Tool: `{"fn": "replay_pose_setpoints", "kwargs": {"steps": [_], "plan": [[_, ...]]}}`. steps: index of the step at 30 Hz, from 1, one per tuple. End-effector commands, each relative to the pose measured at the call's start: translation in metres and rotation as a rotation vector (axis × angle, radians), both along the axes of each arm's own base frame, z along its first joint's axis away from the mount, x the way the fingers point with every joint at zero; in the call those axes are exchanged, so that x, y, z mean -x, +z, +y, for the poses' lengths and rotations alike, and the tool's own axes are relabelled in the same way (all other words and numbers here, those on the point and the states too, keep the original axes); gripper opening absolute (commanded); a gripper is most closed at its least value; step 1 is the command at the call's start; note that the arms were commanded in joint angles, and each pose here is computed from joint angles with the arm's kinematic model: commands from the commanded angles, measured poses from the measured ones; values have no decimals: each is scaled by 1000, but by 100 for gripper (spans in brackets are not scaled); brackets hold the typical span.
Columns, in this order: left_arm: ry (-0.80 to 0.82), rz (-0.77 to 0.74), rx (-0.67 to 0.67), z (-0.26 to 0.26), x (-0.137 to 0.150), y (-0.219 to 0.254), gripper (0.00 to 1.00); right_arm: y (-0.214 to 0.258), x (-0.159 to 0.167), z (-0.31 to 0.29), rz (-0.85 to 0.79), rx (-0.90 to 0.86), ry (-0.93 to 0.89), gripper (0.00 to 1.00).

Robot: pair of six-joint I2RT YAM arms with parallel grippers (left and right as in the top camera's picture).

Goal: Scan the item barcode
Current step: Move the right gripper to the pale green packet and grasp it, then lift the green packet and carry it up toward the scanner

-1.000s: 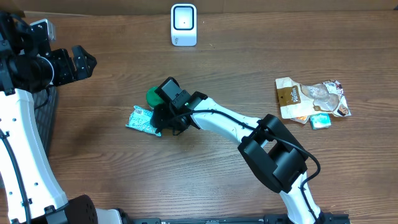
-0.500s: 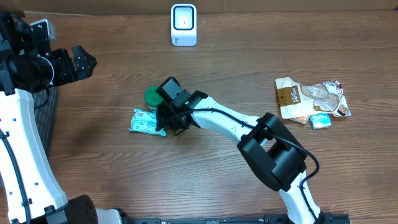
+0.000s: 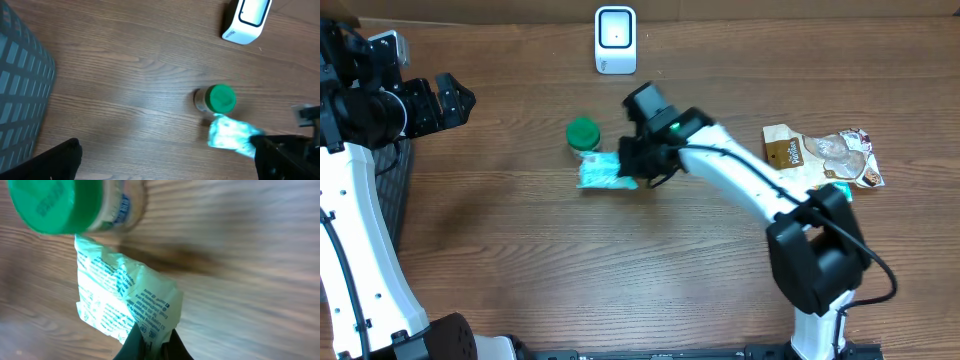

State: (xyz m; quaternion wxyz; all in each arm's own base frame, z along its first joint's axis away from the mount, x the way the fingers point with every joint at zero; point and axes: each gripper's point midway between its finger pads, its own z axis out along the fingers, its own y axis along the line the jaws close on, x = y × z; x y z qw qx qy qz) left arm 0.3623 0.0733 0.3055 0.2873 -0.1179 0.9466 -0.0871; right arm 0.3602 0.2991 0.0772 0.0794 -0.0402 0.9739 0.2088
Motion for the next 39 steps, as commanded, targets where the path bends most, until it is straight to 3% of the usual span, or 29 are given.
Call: {"fn": "replay_pose_setpoints", "kwargs": {"steps": [1, 13, 21, 27, 39], "plan": [[-20, -7, -9, -2, -2, 1, 100, 4, -10, -22, -87, 47, 157, 4], [-19, -7, -9, -2, -2, 1, 100, -33, -17, -52, -38, 27, 330, 8], [-20, -7, -9, -2, -2, 1, 100, -57, -17, -59, 73, -58, 262, 34], [-20, -7, -9, -2, -2, 1, 99, -47, -17, -58, 124, -186, 224, 47], [-19, -7, -9, -2, -2, 1, 100, -89, 8, -42, 274, -171, 206, 44]]}}
